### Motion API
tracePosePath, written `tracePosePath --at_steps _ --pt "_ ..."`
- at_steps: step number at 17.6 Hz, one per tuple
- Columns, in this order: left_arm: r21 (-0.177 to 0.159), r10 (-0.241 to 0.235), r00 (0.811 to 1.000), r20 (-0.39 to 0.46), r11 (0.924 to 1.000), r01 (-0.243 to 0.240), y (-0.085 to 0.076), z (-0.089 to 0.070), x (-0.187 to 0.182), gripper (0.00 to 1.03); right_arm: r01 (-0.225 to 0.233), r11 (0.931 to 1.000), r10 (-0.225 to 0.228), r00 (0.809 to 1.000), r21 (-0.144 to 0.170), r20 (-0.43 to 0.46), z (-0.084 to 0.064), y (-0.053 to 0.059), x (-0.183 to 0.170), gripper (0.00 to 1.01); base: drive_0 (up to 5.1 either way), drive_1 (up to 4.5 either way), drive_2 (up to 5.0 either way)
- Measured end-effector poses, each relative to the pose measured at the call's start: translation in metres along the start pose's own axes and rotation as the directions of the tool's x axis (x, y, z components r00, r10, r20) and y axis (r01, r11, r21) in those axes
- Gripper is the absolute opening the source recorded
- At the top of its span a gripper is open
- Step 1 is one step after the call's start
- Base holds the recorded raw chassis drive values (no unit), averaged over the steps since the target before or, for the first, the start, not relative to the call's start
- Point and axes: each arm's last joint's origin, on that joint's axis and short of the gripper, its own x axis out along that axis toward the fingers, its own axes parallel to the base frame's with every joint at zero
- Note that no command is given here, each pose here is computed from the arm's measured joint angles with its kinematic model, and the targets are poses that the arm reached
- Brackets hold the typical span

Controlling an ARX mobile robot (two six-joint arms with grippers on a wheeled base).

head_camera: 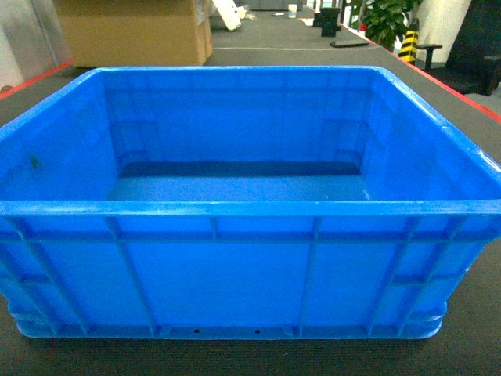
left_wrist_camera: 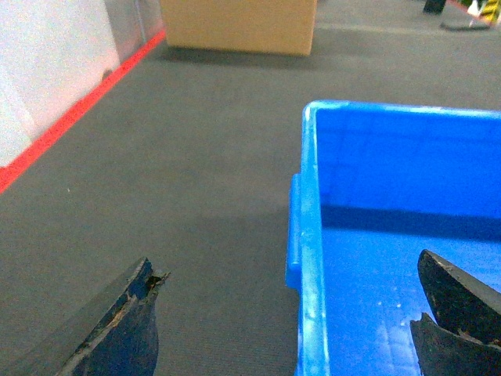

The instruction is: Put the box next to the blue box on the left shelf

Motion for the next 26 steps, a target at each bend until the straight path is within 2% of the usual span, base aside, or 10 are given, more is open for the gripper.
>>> tracePosePath --at_steps 2,6,12,14,15,20,23,24,25,26 --pt "0.033 0.021 0.986 -0.166 0.9993 -0.016 -0.007 -0.003 0.055 0.98 -0.011 0.9999 0.01 0.991 -0.006 -0.13 0.009 0.014 0.048 0.98 0.0 0.0 0.0" --pt "0.045 0.019 0.945 -0.326 0.999 -0.004 -0.023 -0.007 0.114 0.98 -0.011 0.9986 -0.005 0.956 -0.053 -0.293 0.004 0.038 0.107 0.98 0.0 0.0 0.0" --pt "0.09 0.044 0.901 -0.431 0.9959 -0.006 -0.029 -0.018 0.129 0.98 -0.004 0.9955 -0.035 0.912 -0.095 -0.408 -0.024 0.046 0.133 0.98 0.0 0.0 0.0" --pt "0.113 0.061 0.872 -0.486 0.9936 -0.007 -0.03 -0.024 0.128 0.98 -0.016 0.995 -0.026 0.913 -0.098 -0.407 -0.023 0.051 0.134 0.93 0.0 0.0 0.0" --pt "0.141 0.093 0.856 -0.509 0.9898 -0.024 -0.03 -0.027 0.129 0.91 -0.025 0.9942 -0.021 0.908 -0.104 -0.418 -0.025 0.055 0.133 0.82 0.0 0.0 0.0" --pt "0.126 0.081 0.821 -0.564 0.992 -0.012 -0.034 -0.026 0.128 0.49 -0.029 0.993 -0.024 0.9 -0.114 -0.436 -0.028 0.057 0.136 0.4 0.0 0.0 0.0" --pt "0.078 0.055 0.805 -0.59 0.9969 -0.012 -0.035 -0.024 0.128 0.22 -0.028 0.993 -0.025 0.899 -0.115 -0.436 -0.027 0.057 0.136 0.13 0.0 0.0 0.0" --pt "0.061 0.038 0.799 -0.6 0.9981 -0.002 -0.036 -0.024 0.127 0.17 -0.019 0.9933 -0.031 0.904 -0.114 -0.427 -0.025 0.057 0.135 0.09 0.0 0.0 0.0" --pt "0.014 -0.009 0.801 -0.598 0.9997 0.021 -0.036 -0.021 0.124 0.1 -0.016 0.9934 -0.034 0.905 -0.113 -0.423 -0.024 0.057 0.135 0.09 0.0 0.0 0.0" --pt "0.003 -0.018 0.812 -0.583 0.9997 0.024 -0.037 -0.021 0.118 0.08 -0.008 0.9938 -0.039 0.911 -0.111 -0.411 -0.024 0.055 0.131 0.09 0.0 0.0 0.0"
